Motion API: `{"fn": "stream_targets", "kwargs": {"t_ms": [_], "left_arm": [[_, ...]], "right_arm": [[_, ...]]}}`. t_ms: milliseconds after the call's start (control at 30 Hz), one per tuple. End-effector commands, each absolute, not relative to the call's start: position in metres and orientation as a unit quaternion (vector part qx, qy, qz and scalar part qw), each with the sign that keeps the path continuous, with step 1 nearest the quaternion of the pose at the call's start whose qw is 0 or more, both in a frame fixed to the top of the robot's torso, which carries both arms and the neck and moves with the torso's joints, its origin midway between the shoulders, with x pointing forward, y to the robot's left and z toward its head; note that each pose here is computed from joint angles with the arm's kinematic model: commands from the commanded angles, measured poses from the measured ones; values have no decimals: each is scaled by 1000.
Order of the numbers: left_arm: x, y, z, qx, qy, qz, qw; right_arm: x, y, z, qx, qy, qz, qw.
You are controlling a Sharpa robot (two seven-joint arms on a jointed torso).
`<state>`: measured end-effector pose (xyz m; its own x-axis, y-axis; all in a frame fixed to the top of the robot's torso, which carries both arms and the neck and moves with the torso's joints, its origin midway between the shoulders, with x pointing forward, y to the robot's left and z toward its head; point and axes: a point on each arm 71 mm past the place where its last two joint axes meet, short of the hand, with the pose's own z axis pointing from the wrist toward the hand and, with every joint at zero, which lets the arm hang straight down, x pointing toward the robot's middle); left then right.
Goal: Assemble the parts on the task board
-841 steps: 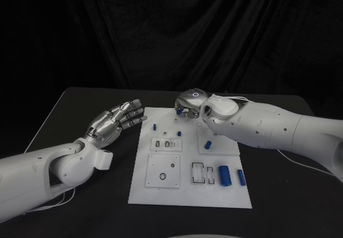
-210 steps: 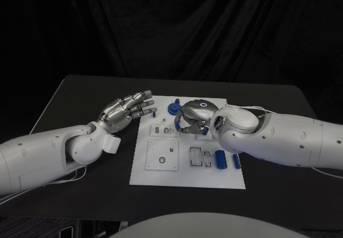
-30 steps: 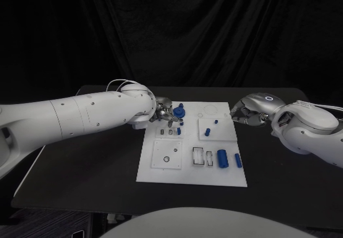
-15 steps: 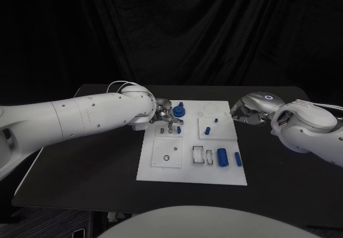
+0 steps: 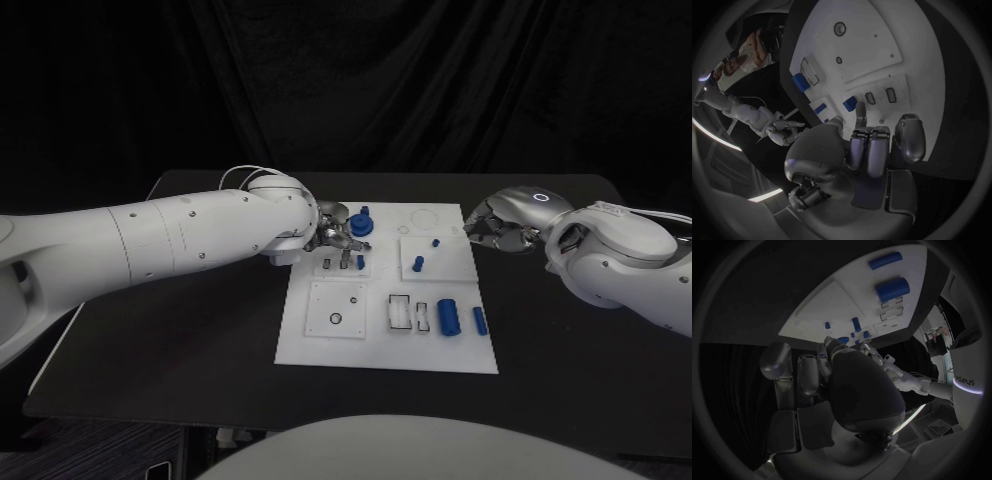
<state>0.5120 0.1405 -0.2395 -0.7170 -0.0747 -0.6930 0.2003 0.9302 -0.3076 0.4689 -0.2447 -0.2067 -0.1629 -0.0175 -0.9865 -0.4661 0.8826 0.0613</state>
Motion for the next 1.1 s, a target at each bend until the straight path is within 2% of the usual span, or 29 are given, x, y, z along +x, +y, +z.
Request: {"fn": "stream_targets", "kwargs": {"t_ms": [33,1100], "left_arm": [[511,137,-241,38,910,-184,368],[509,130,-247,45,918,-175,353]], "right_arm": [[469,-246,-208,-158,742,172,628],[469,-244,-212,-159,738,179,631]]}}
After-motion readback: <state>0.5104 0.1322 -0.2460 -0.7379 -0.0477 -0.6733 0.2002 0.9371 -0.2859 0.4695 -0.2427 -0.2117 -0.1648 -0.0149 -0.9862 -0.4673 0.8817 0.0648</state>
